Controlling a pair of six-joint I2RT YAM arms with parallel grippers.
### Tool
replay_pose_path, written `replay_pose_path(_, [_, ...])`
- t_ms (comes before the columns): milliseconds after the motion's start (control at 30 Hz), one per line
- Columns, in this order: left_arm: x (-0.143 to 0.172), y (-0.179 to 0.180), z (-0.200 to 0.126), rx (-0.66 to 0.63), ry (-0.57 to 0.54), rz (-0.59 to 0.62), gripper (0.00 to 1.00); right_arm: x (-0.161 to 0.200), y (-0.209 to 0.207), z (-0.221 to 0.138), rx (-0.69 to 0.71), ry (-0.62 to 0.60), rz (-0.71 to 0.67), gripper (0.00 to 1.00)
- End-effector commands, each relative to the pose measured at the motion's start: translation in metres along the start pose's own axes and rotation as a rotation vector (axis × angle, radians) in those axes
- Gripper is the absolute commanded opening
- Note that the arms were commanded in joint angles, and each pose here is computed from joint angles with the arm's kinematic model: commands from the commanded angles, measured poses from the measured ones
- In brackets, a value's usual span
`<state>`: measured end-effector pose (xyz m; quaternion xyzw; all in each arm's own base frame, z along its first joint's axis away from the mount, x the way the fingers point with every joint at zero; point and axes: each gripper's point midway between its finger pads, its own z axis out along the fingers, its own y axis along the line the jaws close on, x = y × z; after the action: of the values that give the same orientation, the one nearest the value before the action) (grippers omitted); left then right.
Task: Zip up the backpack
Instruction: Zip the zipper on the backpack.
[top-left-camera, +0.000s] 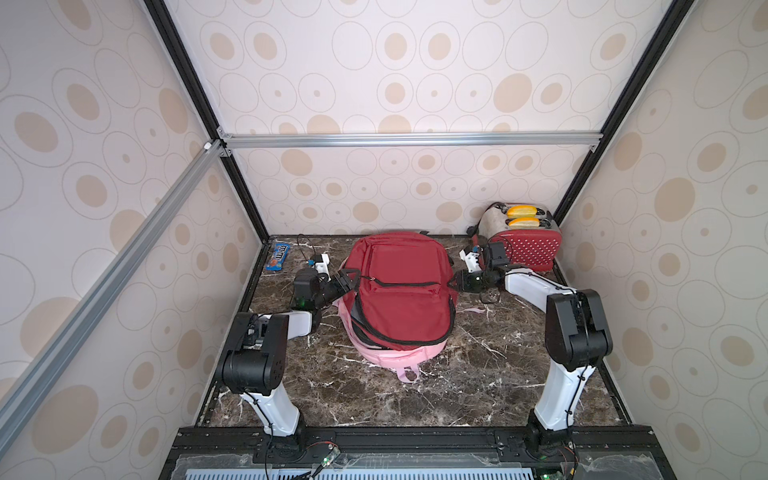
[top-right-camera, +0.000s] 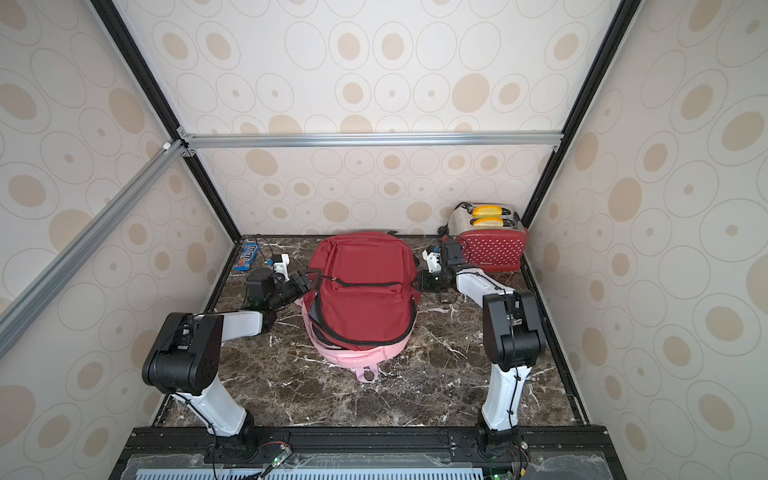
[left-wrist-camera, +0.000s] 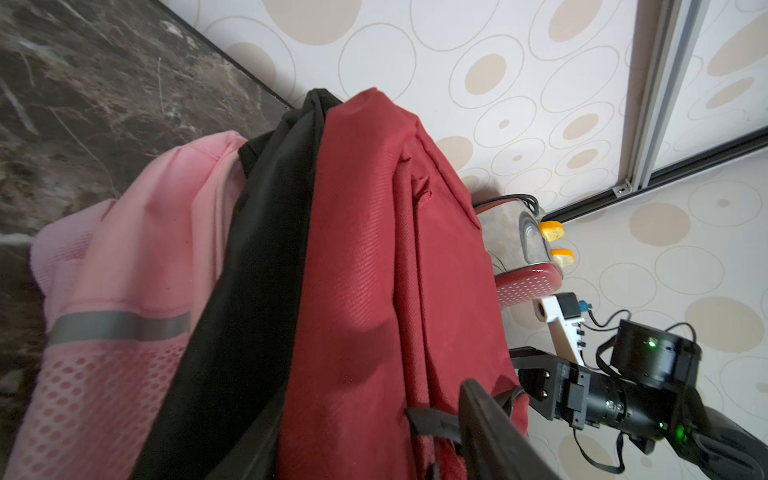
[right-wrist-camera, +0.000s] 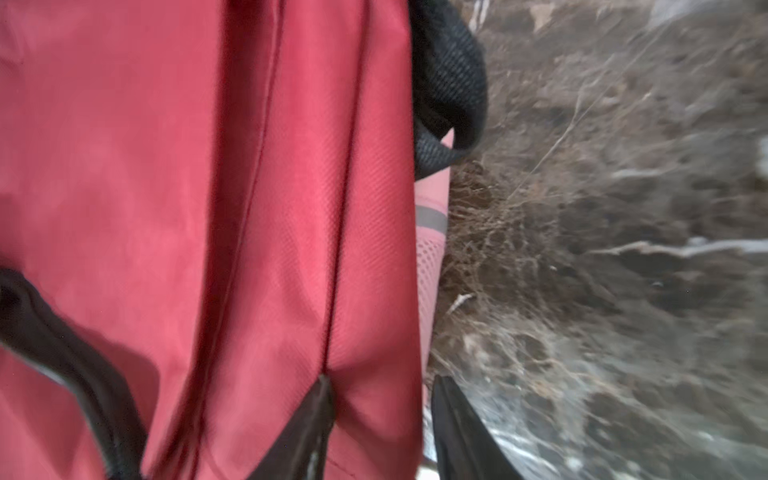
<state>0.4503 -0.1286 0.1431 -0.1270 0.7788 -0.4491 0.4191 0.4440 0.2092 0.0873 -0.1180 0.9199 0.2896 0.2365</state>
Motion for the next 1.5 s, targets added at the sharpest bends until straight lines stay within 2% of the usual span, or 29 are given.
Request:
replay_pose_path(0, [-0.001,-0.021,0.003,0.096,0.010,-0.002,0.49,-0.013,0.019,0.006,-0.075,-0.014,-0.033,0.28])
replay_pose_path(67, [-0.002,-0.025,0.002,0.111,0.009,-0.001,0.42,-0.016,0.023,0.007,-0.077,-0.014,-0.049,0.23])
replay_pose_path(267, [0.000,-0.037,0.002,0.140,0.015,0.009,0.24,-0.025,0.025,0.008,-0.044,-0.001,-0.088,0.22])
replay_pose_path(433, [-0.001,-0.042,0.001,0.155,0.013,0.010,0.00,-0.029,0.006,-0.009,0.126,0.009,-0.128,0.34])
replay_pose_path(533, [-0.003,-0.045,0.000,0.160,0.004,0.012,0.00,-0.036,-0.008,-0.028,0.281,0.016,-0.162,0.47])
replay_pose_path(633, [-0.003,-0.046,-0.001,0.162,0.002,0.013,0.00,-0.049,-0.019,-0.053,0.461,0.008,-0.223,0.55])
replay_pose_path(767, [-0.004,-0.047,-0.001,0.166,0.002,0.010,0.00,-0.068,-0.021,-0.084,0.653,-0.007,-0.301,0.59])
replay_pose_path(800, [-0.004,-0.047,-0.001,0.165,0.004,0.008,0.06,-0.074,-0.018,-0.091,0.690,-0.019,-0.328,0.60])
replay_pose_path(867, [-0.004,-0.047,-0.001,0.164,0.006,0.007,0.09,-0.085,-0.001,-0.102,0.737,-0.056,-0.408,0.60])
replay_pose_path(933, [-0.005,-0.048,-0.001,0.166,0.002,0.009,0.00,-0.093,0.035,-0.104,0.712,-0.113,-0.521,0.59])
replay_pose_path(1033, [-0.005,-0.048,-0.002,0.168,0.002,0.011,0.00,-0.089,0.095,-0.086,0.598,-0.137,-0.676,0.58])
replay_pose_path(1233, [-0.005,-0.048,-0.002,0.168,0.001,0.010,0.00,-0.054,0.194,-0.029,0.404,-0.081,-0.943,0.58])
replay_pose_path(1467, [-0.005,-0.050,-0.002,0.172,0.000,0.011,0.00,-0.039,0.239,0.004,0.194,-0.027,-0.969,0.55])
